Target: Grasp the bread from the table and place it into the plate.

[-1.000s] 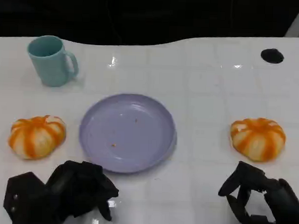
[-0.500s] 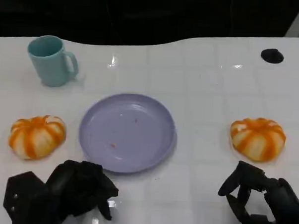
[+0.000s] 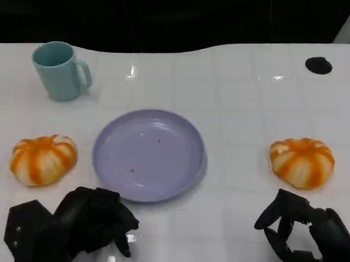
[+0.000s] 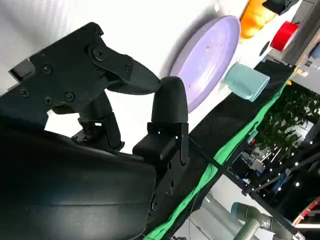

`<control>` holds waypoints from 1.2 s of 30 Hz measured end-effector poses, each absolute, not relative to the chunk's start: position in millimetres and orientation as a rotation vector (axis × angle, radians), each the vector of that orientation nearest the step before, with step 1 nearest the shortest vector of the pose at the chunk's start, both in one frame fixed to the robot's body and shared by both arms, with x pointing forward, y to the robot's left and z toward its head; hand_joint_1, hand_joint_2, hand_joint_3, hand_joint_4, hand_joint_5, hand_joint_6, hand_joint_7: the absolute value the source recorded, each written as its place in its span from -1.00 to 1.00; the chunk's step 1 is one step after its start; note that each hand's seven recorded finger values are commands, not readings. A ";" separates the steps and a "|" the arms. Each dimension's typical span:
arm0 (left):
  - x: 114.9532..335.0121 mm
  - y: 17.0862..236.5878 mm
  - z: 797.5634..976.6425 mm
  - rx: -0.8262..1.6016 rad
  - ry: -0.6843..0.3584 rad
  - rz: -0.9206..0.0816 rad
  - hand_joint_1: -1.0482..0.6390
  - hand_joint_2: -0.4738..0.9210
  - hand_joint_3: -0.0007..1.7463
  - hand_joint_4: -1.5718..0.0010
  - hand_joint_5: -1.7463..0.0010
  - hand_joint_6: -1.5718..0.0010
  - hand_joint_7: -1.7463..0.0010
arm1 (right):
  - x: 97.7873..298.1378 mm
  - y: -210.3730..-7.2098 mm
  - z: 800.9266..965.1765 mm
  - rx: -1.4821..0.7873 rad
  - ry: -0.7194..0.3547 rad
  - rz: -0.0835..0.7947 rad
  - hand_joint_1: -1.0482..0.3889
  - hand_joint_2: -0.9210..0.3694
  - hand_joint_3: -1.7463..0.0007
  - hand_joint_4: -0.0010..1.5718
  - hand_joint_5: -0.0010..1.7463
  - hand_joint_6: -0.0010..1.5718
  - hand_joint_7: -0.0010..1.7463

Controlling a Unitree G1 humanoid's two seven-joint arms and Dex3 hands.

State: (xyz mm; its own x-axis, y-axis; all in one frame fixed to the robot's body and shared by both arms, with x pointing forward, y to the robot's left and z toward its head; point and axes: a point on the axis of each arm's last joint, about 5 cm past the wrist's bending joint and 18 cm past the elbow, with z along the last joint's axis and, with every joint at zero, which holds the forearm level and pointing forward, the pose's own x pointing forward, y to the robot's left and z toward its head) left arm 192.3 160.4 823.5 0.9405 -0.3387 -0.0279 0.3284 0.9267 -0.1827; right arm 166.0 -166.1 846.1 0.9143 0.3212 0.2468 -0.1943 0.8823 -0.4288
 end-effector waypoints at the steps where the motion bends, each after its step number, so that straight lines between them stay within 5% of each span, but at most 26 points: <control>1: 192.3 160.4 823.5 -0.177 0.059 -0.342 -1.00 0.87 -0.98 -0.86 -0.18 -0.94 0.26 | 166.1 -166.1 846.2 -0.406 -0.320 0.271 0.13 -0.46 -0.07 -0.17 0.86 -0.12 0.29; 12: 192.4 160.8 823.6 -0.176 0.059 -0.342 -1.00 0.85 -0.99 -0.85 -0.19 -0.93 0.26 | 170.5 -167.1 851.0 -0.422 -0.356 0.222 0.03 -0.70 0.48 -0.20 0.17 0.00 -0.40; 19: 192.4 160.5 823.6 -0.176 0.059 -0.343 -1.00 0.86 -0.98 -0.87 -0.20 -0.94 0.25 | 175.7 -174.8 859.8 -0.581 -0.385 0.166 0.00 -0.92 0.81 -0.40 -0.21 -0.14 -0.76; 25: 192.4 160.1 823.5 -0.176 0.060 -0.344 -1.00 0.86 -0.98 -0.86 -0.19 -0.93 0.25 | 179.6 -181.6 865.5 -0.767 -0.400 0.139 -0.04 -1.00 0.96 -0.56 -0.59 -0.29 -0.97; 36: 192.7 159.7 822.4 -0.178 0.063 -0.343 -1.00 0.85 -0.98 -0.87 -0.19 -0.93 0.25 | 189.7 -189.2 884.9 -1.153 -0.387 0.110 -0.14 -0.97 0.99 -0.91 -0.75 -0.63 -1.00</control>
